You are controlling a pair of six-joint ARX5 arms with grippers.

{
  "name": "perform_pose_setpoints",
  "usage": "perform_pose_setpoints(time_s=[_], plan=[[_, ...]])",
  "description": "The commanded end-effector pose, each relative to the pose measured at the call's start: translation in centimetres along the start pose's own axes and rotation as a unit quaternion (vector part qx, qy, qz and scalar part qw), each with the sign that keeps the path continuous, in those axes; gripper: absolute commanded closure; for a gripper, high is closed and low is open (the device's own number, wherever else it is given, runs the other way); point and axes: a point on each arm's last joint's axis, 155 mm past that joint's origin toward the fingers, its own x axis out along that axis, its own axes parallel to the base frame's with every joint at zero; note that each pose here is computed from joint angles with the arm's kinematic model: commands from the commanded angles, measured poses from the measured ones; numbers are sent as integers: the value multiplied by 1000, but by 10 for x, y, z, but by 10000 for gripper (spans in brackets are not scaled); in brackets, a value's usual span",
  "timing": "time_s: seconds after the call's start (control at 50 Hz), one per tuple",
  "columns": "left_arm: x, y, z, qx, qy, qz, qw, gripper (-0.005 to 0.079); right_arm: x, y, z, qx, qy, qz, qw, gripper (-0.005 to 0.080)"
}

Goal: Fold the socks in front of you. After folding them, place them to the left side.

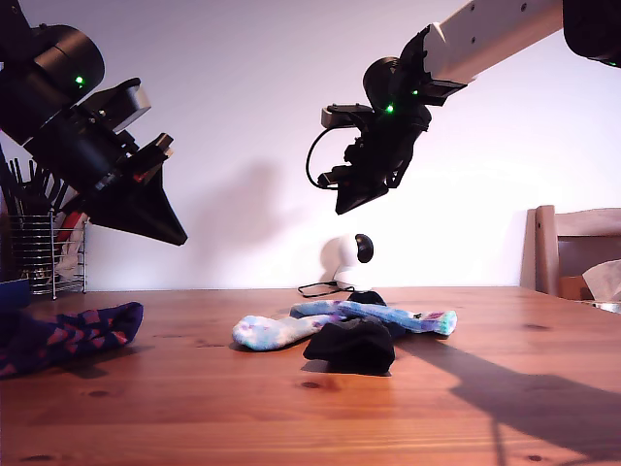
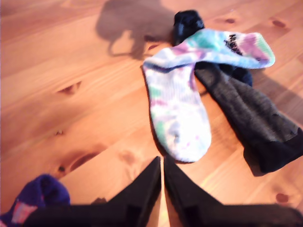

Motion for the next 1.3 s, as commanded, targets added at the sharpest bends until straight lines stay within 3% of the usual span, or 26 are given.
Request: perform_pose_setpoints(time_s=[0.0,0.2,0.38,0.58,0.66,0.72,0.84,0.88,1.06,1.28], plan=[[2,1,1,6,3,1,1000,764,-11,-5,-12,6,18,-1,1000,765],[11,5,-8,9,16,5,1000,764,-46,17,-27,-7,33,11,999,765],[32,7,-28,6,43,-5,999,747,-64,57,-49,-11,60,48,997,765],[53,-5,-32,23,42,-18,999,676,-66,96,-91,-1,122,108,987,765],[56,-14,-29,57,38,-22,997,586,-66,103,-103,5,136,121,983,761],[59,-19,-28,91,37,-22,995,498,-67,107,-109,5,144,127,981,698],[64,-29,-25,161,32,-22,986,402,-69,109,-115,-8,153,134,979,409],[65,-34,-24,182,29,-25,983,373,-69,110,-116,-9,155,135,979,362],[71,-45,-17,231,15,-27,973,342,-69,110,-116,-25,152,139,978,347],[87,-28,-32,246,38,2,969,342,-70,105,-118,-32,151,141,978,346]])
